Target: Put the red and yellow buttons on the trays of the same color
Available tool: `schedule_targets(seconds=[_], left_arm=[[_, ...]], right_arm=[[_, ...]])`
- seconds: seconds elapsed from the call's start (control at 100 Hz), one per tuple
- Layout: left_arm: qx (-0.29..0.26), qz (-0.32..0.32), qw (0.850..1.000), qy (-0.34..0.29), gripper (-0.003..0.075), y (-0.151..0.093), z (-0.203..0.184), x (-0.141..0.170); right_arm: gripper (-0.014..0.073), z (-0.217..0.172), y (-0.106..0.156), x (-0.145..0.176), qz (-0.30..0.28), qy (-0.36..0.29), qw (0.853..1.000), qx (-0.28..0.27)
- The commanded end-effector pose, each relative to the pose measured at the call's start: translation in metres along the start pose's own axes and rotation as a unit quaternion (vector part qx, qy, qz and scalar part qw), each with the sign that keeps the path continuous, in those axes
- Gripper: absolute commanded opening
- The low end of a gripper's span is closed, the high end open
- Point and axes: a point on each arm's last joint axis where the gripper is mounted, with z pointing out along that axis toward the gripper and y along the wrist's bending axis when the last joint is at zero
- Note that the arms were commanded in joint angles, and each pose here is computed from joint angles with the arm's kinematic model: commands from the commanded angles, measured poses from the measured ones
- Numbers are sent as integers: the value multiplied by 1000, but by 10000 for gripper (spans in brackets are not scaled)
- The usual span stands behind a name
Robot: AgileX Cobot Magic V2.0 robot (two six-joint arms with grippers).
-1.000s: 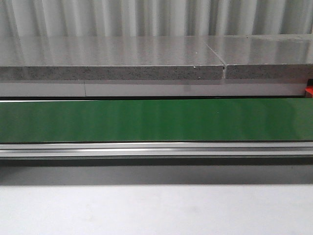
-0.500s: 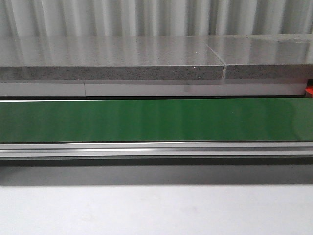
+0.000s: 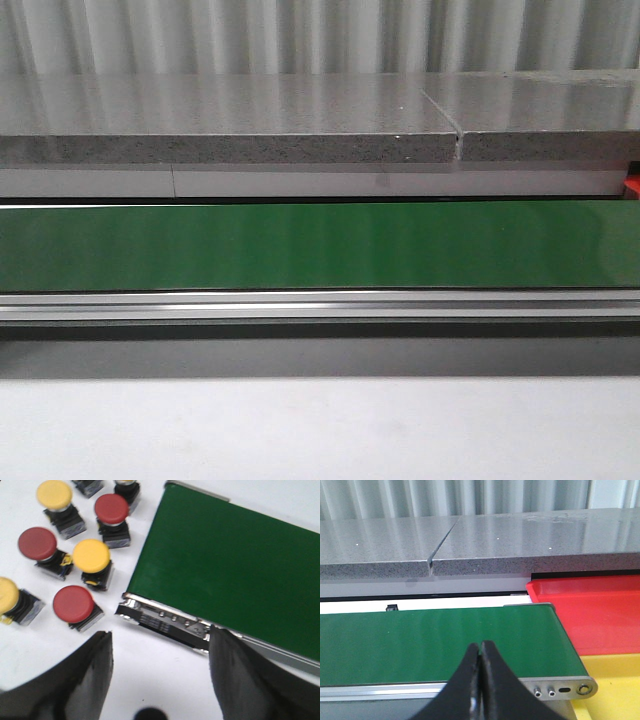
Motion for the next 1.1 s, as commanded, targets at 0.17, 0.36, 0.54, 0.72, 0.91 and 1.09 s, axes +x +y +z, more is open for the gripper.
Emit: schedule_targets(seconds=[0.17,0.36,0.54,0.72,0.91,1.09], left_arm=[[-5,-79,996,48,420,23,19,-15],[-20,-117,989,89,420,44,41,-16],[-20,-123,981,151,420,52,70,-13],[-21,-127,977,169,420,56,92,-23],[-20,-129,976,177,420,59,103,-35],[-20,-128,975,180,420,60,110,-43]], right_arm=[[-105,-2,1,-14,-3,-54,999,-3],[-105,-2,1,-14,-3,-54,999,-3],[-105,-2,1,-14,-3,-54,999,-3],[-105,-2,1,-14,-3,-54,999,-3],[-105,-2,1,-14,-3,-54,999,-3],[-105,-2,1,-14,-3,-54,999,-3]])
